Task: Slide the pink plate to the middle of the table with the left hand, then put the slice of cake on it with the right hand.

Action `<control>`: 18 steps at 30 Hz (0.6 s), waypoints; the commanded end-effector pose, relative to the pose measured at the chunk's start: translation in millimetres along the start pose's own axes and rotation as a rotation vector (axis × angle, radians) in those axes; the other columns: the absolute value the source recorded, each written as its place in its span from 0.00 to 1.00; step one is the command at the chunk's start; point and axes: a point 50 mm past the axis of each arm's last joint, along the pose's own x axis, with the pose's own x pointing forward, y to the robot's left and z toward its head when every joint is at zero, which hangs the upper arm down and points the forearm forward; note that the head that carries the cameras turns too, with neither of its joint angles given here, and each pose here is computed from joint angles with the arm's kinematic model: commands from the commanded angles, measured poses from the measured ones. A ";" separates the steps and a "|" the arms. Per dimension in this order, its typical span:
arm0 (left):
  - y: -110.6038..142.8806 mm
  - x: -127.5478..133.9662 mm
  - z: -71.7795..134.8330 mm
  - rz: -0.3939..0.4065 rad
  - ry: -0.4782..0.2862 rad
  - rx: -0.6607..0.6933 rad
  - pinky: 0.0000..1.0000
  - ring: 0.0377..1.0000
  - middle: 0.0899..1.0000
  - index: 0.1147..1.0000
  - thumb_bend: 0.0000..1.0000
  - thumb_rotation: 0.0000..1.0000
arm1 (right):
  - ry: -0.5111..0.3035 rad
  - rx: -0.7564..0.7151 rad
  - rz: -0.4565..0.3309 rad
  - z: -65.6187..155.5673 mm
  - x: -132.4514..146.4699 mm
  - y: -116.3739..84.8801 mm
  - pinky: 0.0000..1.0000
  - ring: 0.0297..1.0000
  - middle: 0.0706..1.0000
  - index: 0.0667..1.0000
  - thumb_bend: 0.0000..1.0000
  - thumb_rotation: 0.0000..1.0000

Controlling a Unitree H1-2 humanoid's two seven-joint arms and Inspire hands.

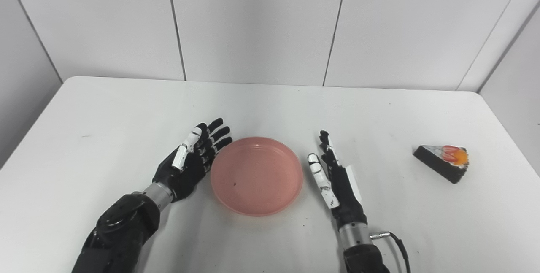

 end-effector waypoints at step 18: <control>16.5 -9.2 -24.2 0.053 0.048 -0.014 0.97 0.95 0.96 0.96 0.35 1.00 | -0.259 -0.224 -0.206 46.2 23.3 -45.5 0.80 0.86 0.92 0.96 0.56 1.00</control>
